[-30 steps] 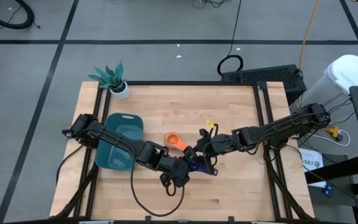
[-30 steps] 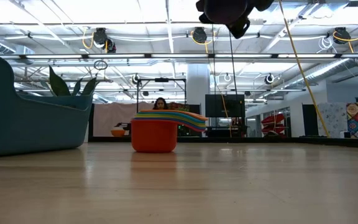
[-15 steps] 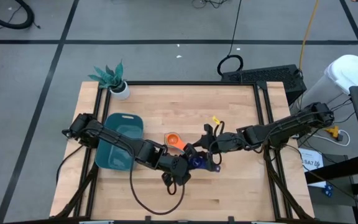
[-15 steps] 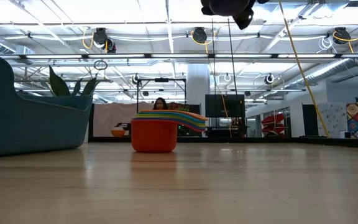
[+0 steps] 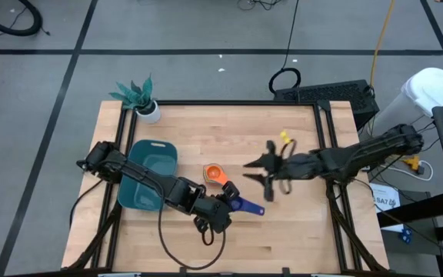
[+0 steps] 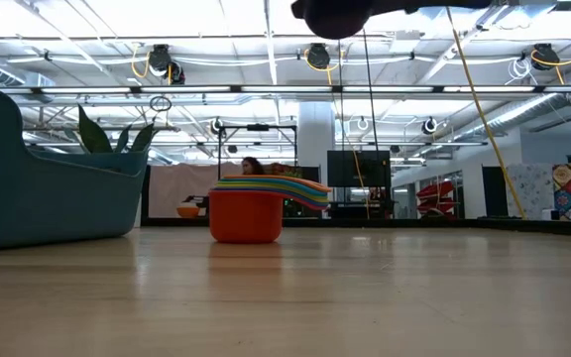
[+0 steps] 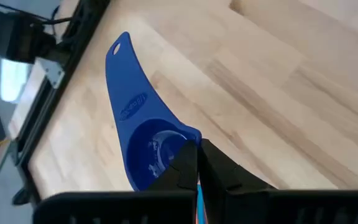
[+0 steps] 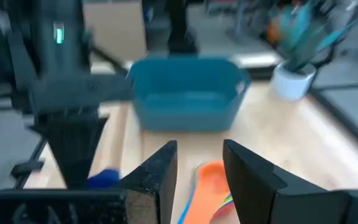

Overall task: Nest measuring cups in basket
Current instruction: Stack the dark blue measuring cup on top of the orange measuring cup

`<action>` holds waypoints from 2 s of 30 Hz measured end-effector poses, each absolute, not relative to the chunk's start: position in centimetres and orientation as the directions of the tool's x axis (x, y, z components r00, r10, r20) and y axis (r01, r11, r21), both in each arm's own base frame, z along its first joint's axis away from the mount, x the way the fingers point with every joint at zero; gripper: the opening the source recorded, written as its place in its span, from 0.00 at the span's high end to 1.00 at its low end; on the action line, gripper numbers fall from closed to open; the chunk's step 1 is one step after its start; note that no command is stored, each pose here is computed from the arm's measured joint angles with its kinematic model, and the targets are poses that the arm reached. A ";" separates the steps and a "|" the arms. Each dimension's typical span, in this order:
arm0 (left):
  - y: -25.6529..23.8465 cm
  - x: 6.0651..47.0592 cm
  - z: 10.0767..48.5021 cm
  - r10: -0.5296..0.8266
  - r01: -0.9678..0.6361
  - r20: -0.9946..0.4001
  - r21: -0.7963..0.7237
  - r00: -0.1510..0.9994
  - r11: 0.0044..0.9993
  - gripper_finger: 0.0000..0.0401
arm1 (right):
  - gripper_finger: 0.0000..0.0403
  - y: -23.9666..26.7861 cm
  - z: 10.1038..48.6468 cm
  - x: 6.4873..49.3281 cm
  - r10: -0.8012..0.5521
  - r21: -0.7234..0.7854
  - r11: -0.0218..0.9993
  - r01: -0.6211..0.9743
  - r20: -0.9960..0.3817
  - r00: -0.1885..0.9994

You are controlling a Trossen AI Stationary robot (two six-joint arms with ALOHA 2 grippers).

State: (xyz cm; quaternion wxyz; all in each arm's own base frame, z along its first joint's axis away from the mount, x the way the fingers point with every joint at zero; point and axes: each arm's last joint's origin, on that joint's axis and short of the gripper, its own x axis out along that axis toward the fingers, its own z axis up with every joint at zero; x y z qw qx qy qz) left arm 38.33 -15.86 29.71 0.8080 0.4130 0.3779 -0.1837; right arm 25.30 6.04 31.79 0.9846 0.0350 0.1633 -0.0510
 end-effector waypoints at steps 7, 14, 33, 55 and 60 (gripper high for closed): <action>-15.5 37.9 30.3 0.072 0.575 -0.754 0.556 0.653 0.601 1.00 | 0.69 4.7 33.4 21.8 -0.183 -0.011 0.982 0.191 -0.334 0.925; -14.1 37.5 29.7 0.167 0.584 -0.797 0.551 0.581 0.596 1.00 | 0.69 4.1 32.9 19.7 -0.234 0.000 0.966 0.260 -0.438 0.868; -9.1 37.3 29.2 0.250 0.573 -0.876 0.462 0.412 0.676 1.00 | 0.69 6.1 28.3 16.2 -0.184 0.105 0.956 0.274 -0.514 0.838; -5.9 30.8 36.1 0.433 0.347 -0.796 0.584 0.424 0.733 1.00 | 0.69 7.0 28.6 14.3 -0.170 0.160 0.950 0.267 -0.451 0.876; -4.8 28.1 35.5 0.504 0.307 -0.781 0.614 0.370 0.727 1.00 | 0.69 7.1 28.5 14.5 -0.172 0.163 0.948 0.272 -0.459 0.872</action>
